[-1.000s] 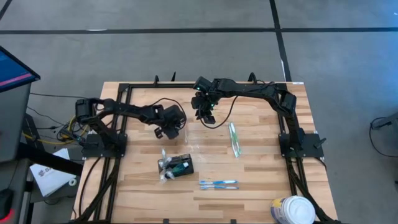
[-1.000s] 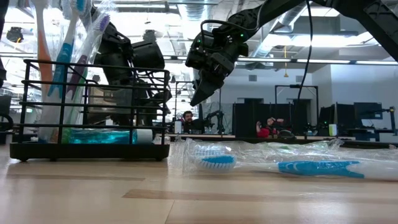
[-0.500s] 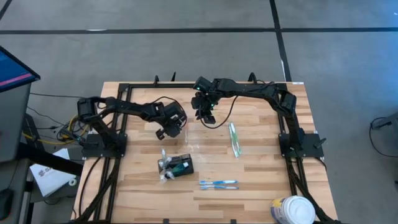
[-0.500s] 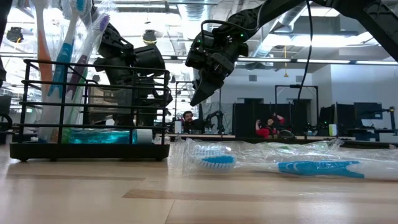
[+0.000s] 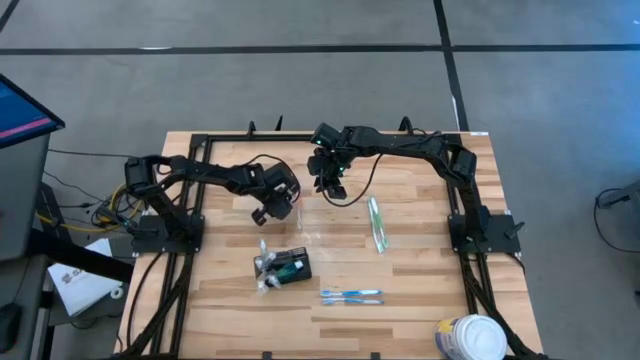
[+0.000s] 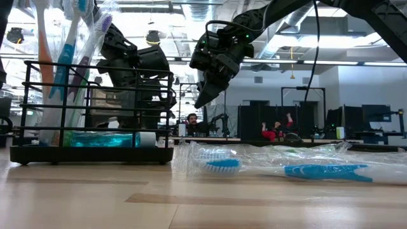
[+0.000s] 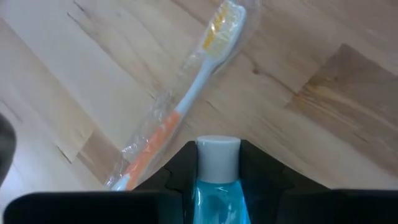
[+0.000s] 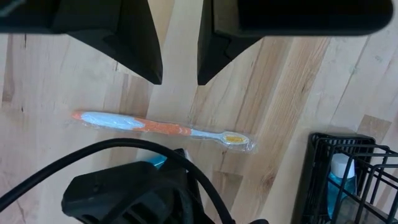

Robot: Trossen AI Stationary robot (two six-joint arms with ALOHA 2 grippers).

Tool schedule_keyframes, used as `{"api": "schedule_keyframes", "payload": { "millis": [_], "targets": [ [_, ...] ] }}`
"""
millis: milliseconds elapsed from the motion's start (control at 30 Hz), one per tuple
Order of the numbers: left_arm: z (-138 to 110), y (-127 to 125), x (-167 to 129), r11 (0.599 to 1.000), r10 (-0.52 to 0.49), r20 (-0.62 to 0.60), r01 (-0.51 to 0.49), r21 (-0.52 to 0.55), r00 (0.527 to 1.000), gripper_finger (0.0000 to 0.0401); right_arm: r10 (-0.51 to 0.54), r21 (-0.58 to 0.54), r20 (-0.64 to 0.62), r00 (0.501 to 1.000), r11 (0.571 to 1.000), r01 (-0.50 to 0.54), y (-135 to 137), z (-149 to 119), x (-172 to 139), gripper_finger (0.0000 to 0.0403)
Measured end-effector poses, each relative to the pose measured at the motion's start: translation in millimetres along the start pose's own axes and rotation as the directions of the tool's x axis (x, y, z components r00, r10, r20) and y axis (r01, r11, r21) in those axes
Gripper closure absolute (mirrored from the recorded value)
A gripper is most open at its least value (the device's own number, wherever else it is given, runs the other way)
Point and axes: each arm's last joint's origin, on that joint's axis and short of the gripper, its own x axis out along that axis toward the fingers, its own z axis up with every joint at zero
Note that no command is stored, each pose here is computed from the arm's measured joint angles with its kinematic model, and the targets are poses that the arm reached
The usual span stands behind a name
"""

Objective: Pick & Place toothbrushing station
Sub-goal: Put the mouthwash into the black toothbrush rack

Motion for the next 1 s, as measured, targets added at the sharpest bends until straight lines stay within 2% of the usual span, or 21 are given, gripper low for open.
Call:
{"api": "schedule_keyframes", "payload": {
  "millis": [133, 500, 767, 1000],
  "targets": [
    [1, 0, -3, 0.999, 0.005, 0.018, -0.005, -0.041, 1.0, 0.0316, 0.0, 0.0, 0.0, 1.0, 1.0, 0.0, 0, 0, 0, 0.031],
    [12, 0, -21, 0.999, 0.048, 0.063, -0.047, -0.022, 0.997, 0.0325, 0.0, 0.0, 0.0, 1.0, 1.0, 0.0, 0, 0, 0, 0.031],
    [19, -2, -24, 0.998, 0.039, 0.107, -0.034, -0.05, 0.994, 0.0398, 0.0, 0.0, 0.0, 1.0, 1.0, 0.0, 0, 0, 0, 0.031],
    [19, -1, -24, 0.997, 0.064, 0.075, -0.06, -0.051, 0.995, 0.0385, 0.001, 0.002, 0.0, 1.0, 1.0, -0.001, 0, 0, 0, 0.031]
  ]
}}
